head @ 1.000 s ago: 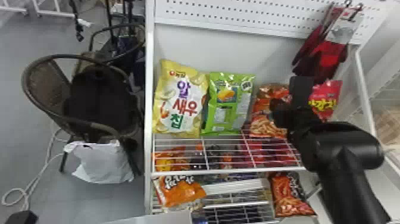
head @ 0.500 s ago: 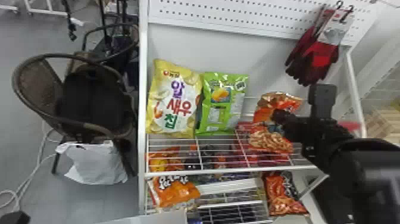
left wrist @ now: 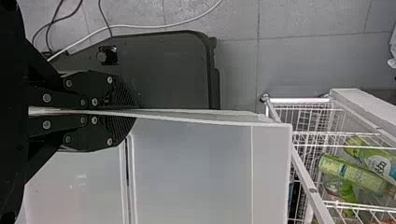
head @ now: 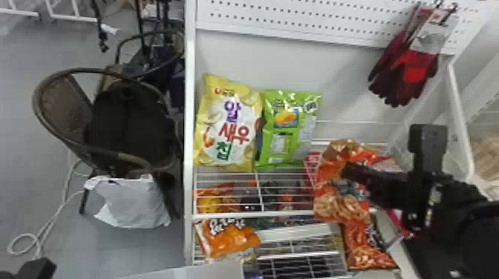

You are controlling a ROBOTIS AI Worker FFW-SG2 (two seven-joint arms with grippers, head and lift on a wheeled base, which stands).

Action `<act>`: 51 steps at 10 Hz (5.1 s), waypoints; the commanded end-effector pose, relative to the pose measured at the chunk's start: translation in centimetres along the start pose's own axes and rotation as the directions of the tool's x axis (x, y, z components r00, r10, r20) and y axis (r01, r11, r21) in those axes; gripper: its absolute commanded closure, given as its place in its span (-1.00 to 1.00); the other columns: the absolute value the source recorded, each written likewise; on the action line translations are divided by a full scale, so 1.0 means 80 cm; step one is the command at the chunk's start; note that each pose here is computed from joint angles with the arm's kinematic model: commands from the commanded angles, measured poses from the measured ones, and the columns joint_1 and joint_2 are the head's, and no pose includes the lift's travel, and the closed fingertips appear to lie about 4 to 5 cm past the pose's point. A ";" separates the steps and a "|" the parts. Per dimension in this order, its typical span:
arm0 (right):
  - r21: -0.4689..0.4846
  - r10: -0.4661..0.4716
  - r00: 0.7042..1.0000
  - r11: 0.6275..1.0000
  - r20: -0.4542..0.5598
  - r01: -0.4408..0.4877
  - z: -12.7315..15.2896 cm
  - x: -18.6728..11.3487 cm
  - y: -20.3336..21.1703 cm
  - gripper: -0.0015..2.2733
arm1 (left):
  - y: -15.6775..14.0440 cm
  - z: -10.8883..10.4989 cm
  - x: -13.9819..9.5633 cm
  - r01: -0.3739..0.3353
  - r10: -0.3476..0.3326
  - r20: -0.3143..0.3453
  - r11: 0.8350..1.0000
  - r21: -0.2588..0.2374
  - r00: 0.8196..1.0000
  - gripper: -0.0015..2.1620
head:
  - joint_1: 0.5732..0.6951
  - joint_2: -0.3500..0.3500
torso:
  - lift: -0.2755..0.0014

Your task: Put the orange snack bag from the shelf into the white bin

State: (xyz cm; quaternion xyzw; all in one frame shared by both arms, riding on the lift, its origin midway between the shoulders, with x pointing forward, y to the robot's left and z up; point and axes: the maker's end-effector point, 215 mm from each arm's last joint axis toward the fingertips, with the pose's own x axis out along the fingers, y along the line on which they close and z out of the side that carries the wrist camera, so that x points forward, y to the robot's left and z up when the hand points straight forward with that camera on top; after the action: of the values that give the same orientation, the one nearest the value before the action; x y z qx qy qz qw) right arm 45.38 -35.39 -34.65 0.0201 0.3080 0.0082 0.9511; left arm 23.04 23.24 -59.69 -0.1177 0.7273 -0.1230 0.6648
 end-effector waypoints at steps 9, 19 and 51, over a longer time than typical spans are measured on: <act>0.091 0.389 0.897 0.921 -0.211 -0.379 -0.139 -0.079 0.207 0.98 | -0.007 0.025 0.008 0.039 -0.040 -0.034 0.999 -0.020 0.999 0.98 | 1.00 0.00 | 1.00; 0.120 0.549 0.778 0.832 -0.306 -0.541 -0.185 -0.119 0.308 -1.00 | -0.009 0.026 0.012 0.047 -0.048 -0.047 0.999 -0.024 0.998 0.98 | 1.00 0.73 | 1.00; 0.148 -0.106 0.876 0.988 0.470 0.041 -0.073 -0.010 -0.031 -0.93 | -0.006 0.026 0.010 0.012 -0.012 -0.050 1.000 -0.003 0.999 0.98 | 1.00 -0.73 | 1.00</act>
State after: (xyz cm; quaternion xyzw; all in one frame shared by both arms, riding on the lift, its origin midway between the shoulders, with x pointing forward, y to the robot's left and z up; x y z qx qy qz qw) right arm 41.35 -37.65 -39.04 0.0725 0.0653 -0.0535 0.9938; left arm 25.00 22.93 -60.54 -0.1151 0.7438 -0.1243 0.6466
